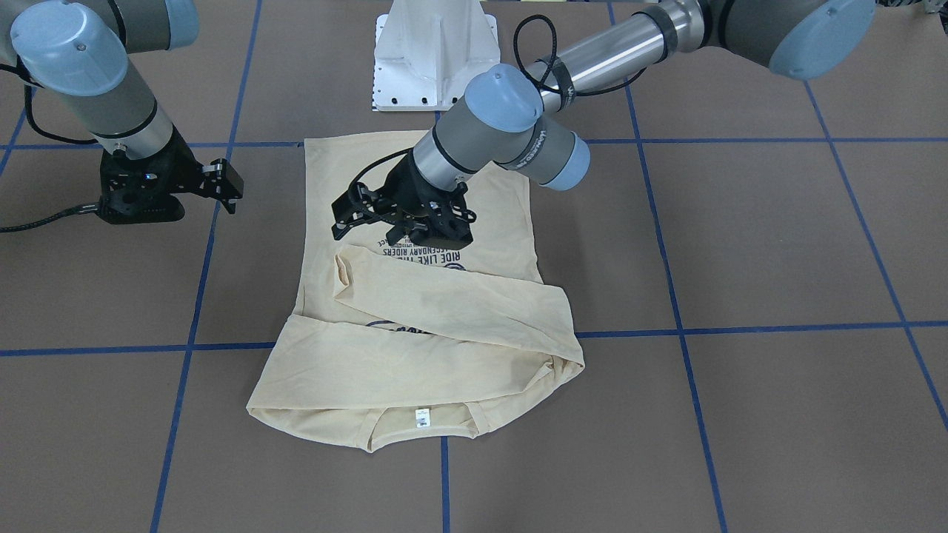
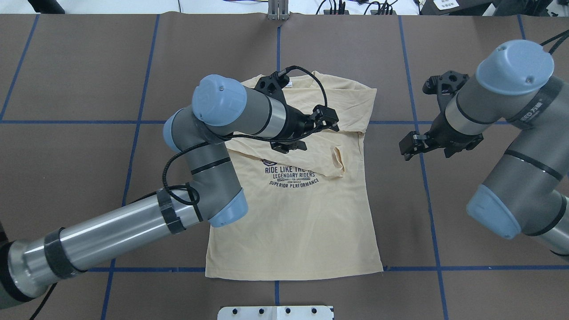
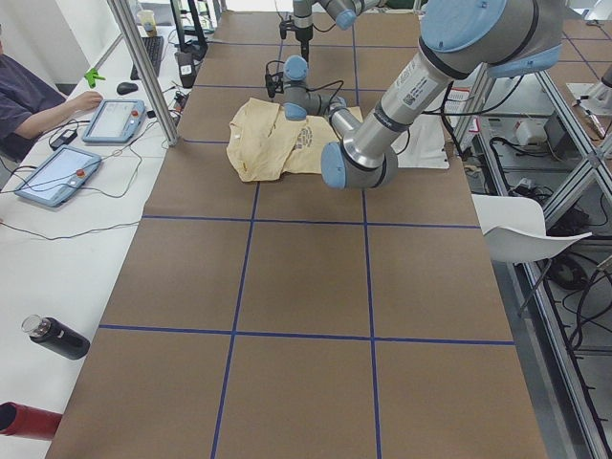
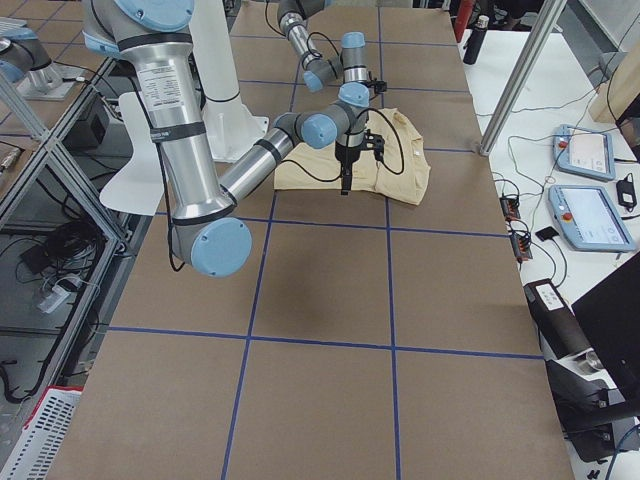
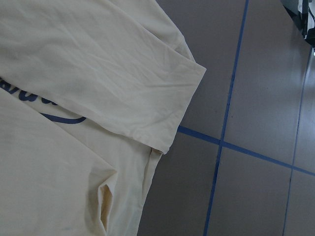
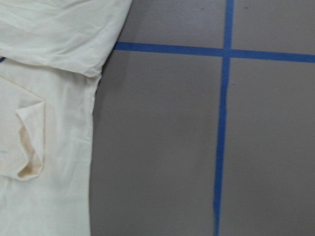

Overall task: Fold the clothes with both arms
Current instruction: 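Lay the sleeve diagonally across the shirt front and release it, then move the right gripper to the hem corner nearest the robot while the left gripper withdraws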

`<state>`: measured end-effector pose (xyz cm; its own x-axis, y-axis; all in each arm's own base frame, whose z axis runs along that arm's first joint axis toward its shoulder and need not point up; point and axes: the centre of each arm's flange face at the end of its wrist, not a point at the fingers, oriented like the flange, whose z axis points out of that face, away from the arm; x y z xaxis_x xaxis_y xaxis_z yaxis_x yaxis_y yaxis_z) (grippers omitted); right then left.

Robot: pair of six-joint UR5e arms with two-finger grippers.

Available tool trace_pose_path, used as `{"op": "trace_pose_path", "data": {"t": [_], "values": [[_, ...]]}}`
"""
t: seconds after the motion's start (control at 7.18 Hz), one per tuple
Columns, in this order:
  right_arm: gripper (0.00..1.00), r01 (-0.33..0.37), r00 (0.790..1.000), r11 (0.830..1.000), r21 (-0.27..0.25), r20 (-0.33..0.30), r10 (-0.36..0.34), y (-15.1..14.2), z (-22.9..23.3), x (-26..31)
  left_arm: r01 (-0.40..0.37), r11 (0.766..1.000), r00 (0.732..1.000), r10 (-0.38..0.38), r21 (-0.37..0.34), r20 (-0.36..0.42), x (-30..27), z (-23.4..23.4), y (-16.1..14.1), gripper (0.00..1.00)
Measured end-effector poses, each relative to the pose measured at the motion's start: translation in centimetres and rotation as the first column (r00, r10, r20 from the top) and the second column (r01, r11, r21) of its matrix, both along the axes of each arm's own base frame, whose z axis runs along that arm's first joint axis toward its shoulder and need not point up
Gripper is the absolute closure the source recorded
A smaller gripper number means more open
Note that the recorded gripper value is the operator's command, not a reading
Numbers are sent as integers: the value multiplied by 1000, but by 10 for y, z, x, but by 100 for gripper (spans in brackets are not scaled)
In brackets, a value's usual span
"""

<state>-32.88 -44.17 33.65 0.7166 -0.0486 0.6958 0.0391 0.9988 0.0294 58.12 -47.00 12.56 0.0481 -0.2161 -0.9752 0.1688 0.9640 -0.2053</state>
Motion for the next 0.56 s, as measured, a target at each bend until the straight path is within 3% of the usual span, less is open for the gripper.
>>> {"op": "trace_pose_path", "data": {"t": [0.28,0.56], "values": [[0,-30,995,999,-33,94,33,30,-15,-37,-21,999,997,25,-42,77,-44,25,26,0],[0,-47,989,995,-85,134,58,71,-23,-77,-27,999,985,33,-38,170,-85,47,50,1]]}}
